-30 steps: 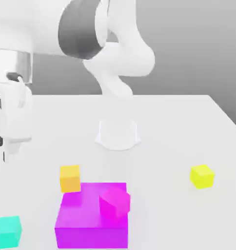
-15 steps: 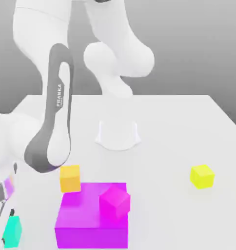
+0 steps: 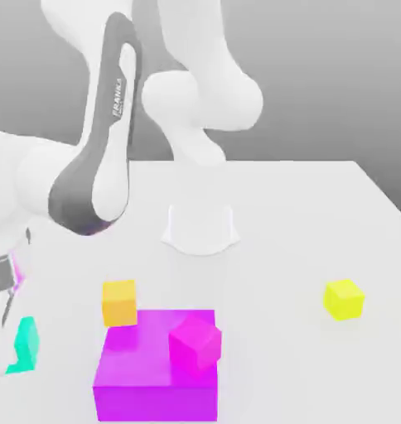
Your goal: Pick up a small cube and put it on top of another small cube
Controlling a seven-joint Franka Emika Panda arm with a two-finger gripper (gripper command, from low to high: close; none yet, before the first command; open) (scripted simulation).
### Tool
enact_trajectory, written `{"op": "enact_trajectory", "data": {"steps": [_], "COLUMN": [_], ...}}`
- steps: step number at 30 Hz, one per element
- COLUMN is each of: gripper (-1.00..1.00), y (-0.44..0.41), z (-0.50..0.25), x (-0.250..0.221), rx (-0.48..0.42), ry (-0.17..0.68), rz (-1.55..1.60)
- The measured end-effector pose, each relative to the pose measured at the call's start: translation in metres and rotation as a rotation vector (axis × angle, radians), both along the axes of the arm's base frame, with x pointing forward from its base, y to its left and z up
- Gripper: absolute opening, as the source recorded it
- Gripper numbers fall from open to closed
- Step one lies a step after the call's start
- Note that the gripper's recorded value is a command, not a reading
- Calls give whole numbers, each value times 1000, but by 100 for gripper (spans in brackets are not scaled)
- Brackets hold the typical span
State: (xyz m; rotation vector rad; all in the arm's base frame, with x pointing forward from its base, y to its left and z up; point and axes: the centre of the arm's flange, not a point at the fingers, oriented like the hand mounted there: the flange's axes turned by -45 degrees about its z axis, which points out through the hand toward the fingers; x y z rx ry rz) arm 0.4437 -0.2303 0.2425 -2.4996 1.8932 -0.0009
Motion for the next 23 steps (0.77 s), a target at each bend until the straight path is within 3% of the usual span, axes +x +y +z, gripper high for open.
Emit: {"op": "enact_trajectory", "data": {"steps": [13,19,20,23], "gripper": [-100,-100,100,100], "y": [93,102,103,103], "z": [76,25,18,18], "x": [-78,-89,-89,-89], "rx": [-2,-5,-5,-5], "ry": [0,1,2,2], "rz": [373,418,419,419]}}
